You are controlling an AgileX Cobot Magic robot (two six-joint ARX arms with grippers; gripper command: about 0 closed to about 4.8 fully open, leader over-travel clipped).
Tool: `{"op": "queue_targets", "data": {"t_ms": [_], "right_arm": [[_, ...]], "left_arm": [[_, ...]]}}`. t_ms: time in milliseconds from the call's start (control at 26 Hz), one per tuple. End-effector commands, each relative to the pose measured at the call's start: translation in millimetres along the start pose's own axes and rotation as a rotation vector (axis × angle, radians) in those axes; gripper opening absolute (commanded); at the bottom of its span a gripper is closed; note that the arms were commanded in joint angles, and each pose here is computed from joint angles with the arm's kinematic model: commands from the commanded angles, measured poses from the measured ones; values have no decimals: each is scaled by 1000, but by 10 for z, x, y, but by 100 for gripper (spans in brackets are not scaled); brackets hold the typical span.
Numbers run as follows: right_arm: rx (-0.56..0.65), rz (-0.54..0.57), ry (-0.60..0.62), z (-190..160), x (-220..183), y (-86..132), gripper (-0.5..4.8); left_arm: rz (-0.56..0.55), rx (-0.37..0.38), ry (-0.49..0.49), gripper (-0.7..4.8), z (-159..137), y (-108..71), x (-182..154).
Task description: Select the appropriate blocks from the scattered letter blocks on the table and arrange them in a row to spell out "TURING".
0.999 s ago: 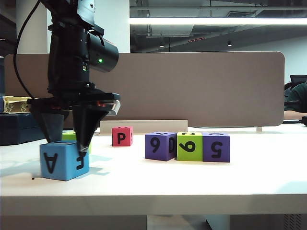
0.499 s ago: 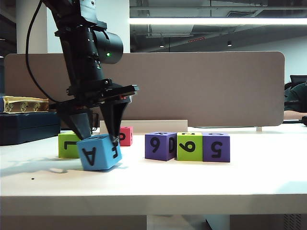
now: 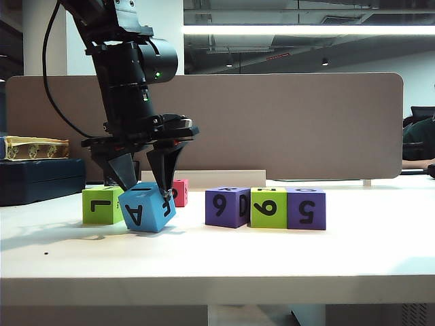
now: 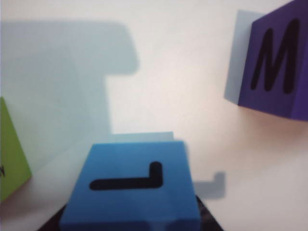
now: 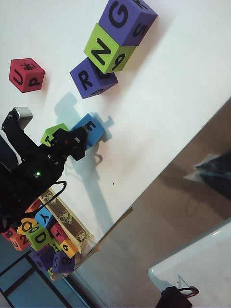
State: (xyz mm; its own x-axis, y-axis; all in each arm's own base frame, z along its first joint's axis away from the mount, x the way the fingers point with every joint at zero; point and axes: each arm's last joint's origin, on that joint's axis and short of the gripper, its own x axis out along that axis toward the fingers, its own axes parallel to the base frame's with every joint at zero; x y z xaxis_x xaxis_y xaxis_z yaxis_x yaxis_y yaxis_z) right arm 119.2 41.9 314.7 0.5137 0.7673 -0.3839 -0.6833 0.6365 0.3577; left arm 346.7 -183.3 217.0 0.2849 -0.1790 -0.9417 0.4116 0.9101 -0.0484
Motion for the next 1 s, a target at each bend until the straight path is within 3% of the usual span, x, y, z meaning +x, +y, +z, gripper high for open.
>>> {"op": "queue_targets", "data": {"t_ms": [38, 269, 461, 576, 692, 999], "right_arm": [[-15, 6, -14, 24, -14, 15, -1], [-15, 6, -14, 25, -14, 15, -1], [-15, 6, -14, 25, -14, 15, -1], [-15, 6, -14, 25, -14, 15, -1], [-15, 6, -14, 25, -14, 15, -1], [-15, 6, -14, 25, -14, 15, -1]], "left_arm": [[0, 22, -34, 279, 35, -8, -20], [-2, 39, -53, 348, 54, -10, -21], [-3, 49, -42, 350, 49, -11, -31], [-1, 92, -35, 350, 70, -13, -87], [3, 140, -33, 351, 183, -27, -344], [14, 485, -46, 351, 290, -42, -646]]}}
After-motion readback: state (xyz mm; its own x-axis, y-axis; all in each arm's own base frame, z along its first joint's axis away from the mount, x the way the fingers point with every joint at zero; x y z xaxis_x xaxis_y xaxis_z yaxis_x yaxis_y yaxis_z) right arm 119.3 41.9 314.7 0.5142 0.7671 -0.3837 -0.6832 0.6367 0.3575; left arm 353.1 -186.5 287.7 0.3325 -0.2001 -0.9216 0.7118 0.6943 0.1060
